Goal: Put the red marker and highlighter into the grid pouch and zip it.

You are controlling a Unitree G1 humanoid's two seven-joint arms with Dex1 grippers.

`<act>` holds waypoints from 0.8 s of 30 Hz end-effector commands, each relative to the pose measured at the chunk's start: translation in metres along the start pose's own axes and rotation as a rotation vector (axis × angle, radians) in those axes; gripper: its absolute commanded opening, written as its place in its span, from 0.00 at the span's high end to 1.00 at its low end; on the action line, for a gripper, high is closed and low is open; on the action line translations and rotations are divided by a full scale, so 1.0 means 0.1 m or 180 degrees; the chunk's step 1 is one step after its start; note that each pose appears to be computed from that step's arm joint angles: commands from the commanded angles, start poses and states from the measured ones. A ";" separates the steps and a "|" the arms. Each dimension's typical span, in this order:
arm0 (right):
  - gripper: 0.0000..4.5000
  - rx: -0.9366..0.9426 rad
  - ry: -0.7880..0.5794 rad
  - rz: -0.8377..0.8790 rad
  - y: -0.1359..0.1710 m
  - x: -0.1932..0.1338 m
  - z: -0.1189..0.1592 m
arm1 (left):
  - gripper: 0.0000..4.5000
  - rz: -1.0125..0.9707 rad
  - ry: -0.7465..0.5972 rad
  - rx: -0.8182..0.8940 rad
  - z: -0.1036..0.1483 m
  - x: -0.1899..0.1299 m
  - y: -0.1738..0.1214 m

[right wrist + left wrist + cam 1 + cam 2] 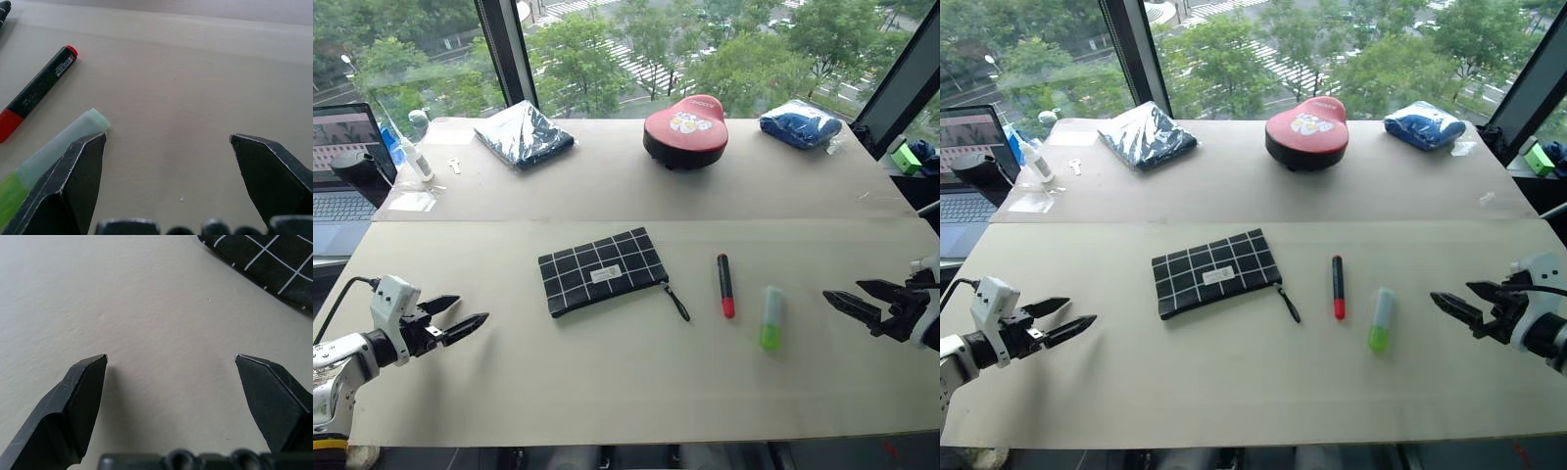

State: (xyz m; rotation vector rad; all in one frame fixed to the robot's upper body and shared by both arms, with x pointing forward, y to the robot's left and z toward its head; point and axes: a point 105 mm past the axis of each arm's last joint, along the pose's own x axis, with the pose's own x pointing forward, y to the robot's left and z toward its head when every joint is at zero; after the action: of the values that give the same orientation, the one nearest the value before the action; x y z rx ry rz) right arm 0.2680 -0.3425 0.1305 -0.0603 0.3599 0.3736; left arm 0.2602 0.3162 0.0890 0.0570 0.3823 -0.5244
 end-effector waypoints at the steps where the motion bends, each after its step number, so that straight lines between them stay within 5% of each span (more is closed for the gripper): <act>1: 0.01 -0.0115 -0.0087 -0.0055 -0.04 -0.01 0.13 | 0.00 -0.0034 -0.0074 0.0046 0.11 -0.07 0.00; 6: 0.01 -0.0131 -0.0040 -0.0031 -0.02 0.03 0.12 | 0.00 -0.0325 -0.0047 0.0008 0.14 -0.06 -0.06; 10: 0.01 -0.0093 -0.0084 -0.0018 -0.01 0.07 0.16 | 0.00 -0.0322 -0.0020 0.0632 0.18 0.03 -0.02; 17: 0.49 -0.0173 -0.0447 0.0438 0.34 0.32 0.55 | 0.00 -0.0759 0.0221 0.2524 0.21 0.16 -0.10; 24: 0.98 -0.0455 -0.0755 0.1292 1.14 0.71 0.92 | 0.00 -0.1184 0.0104 0.3198 0.33 0.39 -0.29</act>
State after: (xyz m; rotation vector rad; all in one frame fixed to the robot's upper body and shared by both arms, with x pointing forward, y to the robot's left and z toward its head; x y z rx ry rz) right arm 0.3185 -0.2190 0.1814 -0.0563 0.1479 0.7423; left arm 0.2890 0.2738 0.1077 0.9334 0.1342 -0.9946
